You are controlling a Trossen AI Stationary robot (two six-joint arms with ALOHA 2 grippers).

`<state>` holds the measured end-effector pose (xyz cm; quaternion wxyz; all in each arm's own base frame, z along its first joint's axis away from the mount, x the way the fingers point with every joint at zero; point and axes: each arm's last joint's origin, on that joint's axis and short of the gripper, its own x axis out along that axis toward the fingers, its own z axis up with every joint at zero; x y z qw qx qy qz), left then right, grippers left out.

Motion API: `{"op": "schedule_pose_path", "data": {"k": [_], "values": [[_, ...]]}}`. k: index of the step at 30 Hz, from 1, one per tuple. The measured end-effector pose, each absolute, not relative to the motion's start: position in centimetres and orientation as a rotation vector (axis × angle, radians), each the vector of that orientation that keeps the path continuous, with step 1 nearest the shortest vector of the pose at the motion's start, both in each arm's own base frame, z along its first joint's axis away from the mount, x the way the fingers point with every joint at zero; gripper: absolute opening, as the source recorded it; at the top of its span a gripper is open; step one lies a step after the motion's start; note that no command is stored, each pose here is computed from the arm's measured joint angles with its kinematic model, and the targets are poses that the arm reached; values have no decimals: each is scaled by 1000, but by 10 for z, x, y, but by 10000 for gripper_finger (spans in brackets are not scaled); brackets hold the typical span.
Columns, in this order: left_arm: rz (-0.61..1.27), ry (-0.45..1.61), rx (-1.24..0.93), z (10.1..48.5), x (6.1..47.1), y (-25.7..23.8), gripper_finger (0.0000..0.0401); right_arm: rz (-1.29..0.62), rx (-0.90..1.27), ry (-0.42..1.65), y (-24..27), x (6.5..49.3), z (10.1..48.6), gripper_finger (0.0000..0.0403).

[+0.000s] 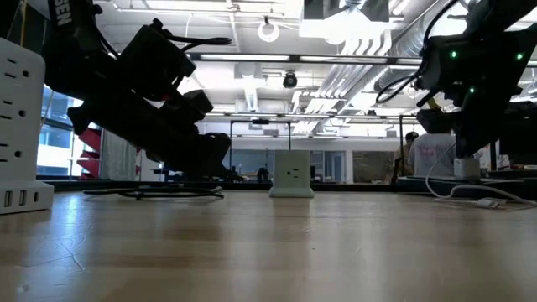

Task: Insert USB
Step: Insert the top white charger cable into the white charger adapter on the black outlet extension, then insert the white charger cable into the light green outlet extension

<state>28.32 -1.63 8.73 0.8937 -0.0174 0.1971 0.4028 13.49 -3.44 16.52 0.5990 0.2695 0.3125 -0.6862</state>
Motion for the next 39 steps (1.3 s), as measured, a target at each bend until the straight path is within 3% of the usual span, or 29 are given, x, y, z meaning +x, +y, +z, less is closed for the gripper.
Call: {"op": "schedule_pose_path", "data": {"k": [11,22,27,33,39], "values": [[832,410,-37,87,283,-16,44,-1571,601,771,-37,133,162,18],[831,410,-38,87,283,-16,44,-1468,549,924,-37,145,193,193],[830,410,-38,87,283,-16,44,-1404,547,1002,-36,149,208,245],[828,408,-41,87,283,-16,44,-1275,546,1089,-30,156,230,256],[828,407,-42,87,284,-16,44,-961,560,1223,-5,165,242,256]]}}
